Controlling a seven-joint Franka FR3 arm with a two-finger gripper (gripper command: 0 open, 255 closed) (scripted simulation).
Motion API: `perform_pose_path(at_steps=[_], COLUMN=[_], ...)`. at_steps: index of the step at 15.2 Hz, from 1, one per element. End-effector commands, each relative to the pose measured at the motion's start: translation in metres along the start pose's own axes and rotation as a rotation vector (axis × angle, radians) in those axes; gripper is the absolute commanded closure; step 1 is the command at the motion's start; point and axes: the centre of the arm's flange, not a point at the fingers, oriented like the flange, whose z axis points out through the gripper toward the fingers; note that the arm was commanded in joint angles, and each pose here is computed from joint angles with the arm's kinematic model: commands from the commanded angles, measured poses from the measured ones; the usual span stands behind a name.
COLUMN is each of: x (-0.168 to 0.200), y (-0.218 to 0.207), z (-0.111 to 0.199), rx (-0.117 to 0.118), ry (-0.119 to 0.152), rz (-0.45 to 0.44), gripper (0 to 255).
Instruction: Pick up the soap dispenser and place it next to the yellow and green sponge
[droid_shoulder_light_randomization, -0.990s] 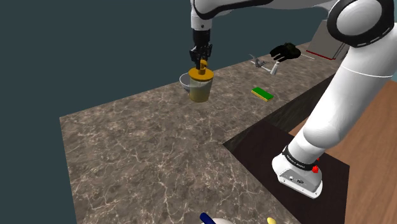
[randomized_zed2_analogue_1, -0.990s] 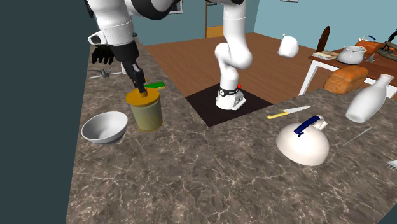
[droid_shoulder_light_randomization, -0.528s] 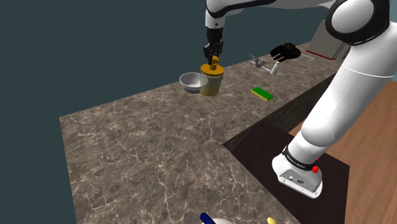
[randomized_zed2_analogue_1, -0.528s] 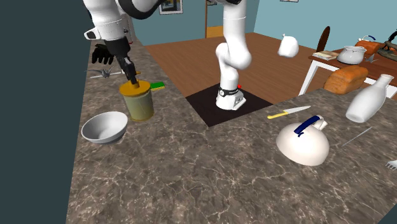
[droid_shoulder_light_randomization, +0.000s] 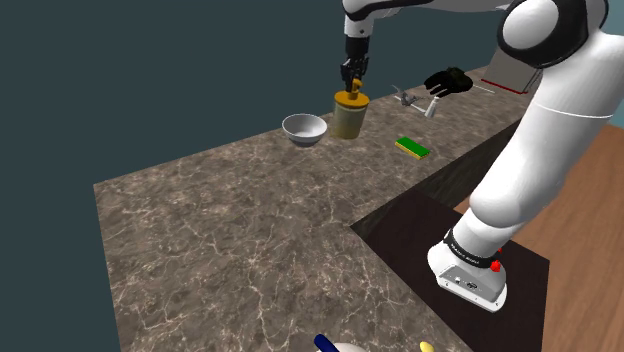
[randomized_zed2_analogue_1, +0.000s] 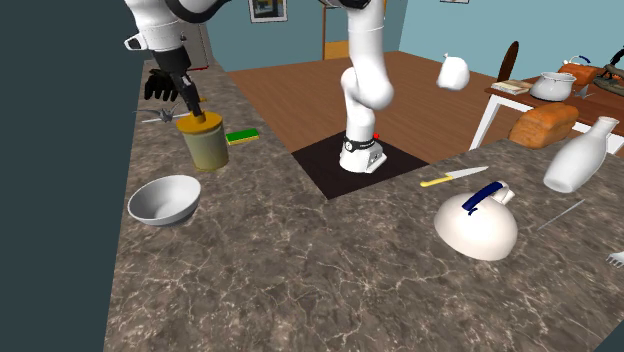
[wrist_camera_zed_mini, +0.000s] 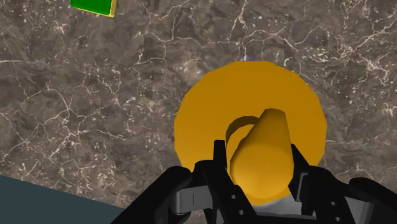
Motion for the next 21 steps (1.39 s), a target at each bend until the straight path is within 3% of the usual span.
perform_pose_path(at_steps=[1, 17, 21], x=[-0.003, -0.01, -0.008], y=[0.028, 0.237, 0.237], z=[0.004, 0.006, 0.027], rx=[0.0, 0.0, 0.0], ry=[0.001, 0.001, 0.001], rz=[-0.001, -0.001, -0.001], gripper=[255, 255, 255])
